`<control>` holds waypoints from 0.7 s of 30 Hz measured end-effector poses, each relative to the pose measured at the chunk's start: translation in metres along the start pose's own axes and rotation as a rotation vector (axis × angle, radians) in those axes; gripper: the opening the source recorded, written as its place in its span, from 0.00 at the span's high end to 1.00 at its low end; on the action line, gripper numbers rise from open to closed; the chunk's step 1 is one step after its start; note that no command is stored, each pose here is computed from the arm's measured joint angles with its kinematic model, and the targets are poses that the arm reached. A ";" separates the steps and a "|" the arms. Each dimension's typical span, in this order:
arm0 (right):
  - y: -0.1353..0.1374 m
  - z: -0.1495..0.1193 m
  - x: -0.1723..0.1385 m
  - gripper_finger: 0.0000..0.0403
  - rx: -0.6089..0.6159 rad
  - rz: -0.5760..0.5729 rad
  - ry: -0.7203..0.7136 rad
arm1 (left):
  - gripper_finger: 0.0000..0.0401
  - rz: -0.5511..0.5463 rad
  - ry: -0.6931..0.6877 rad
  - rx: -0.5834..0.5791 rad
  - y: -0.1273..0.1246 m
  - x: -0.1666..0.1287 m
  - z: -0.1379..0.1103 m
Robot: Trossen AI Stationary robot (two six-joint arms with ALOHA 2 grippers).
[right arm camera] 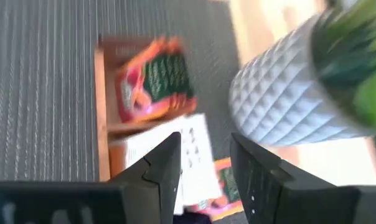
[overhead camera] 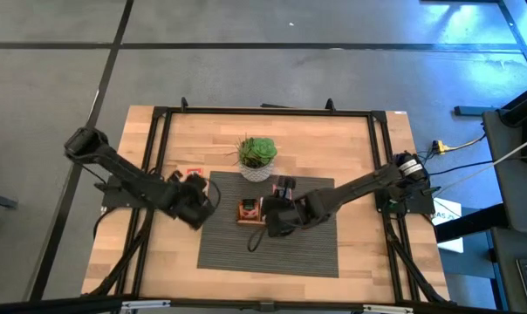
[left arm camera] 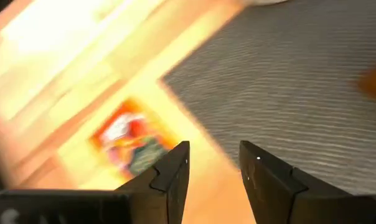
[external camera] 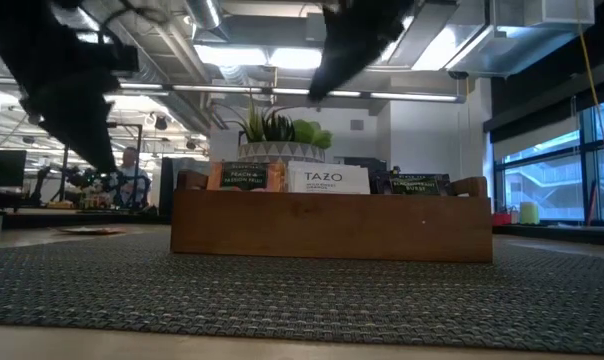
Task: Pick & Place Tea
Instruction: Put the orange tea bag into the left section of the wooden organizer
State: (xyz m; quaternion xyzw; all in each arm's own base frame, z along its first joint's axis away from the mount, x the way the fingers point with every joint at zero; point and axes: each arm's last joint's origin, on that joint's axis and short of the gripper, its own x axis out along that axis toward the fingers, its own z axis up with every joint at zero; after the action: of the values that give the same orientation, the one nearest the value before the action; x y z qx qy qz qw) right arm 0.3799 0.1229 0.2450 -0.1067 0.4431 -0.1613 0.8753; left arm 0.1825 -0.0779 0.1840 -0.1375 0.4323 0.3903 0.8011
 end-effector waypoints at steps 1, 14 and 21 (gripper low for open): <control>0.002 -0.005 0.004 0.65 0.003 0.008 0.012 | 0.66 0.037 0.020 -0.022 0.004 0.004 0.004; 0.015 -0.017 0.021 0.65 -0.018 0.181 -0.021 | 0.67 0.159 0.205 -0.220 0.037 0.053 0.021; 0.015 -0.017 0.021 0.65 -0.047 0.193 -0.025 | 0.67 0.107 0.265 -0.309 0.048 0.078 -0.003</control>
State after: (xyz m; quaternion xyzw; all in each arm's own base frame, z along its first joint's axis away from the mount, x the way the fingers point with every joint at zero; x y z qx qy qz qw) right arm 0.3810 0.1282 0.2145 -0.0860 0.4439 -0.0642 0.8896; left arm 0.1704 -0.0083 0.1257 -0.2855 0.4758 0.4725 0.6847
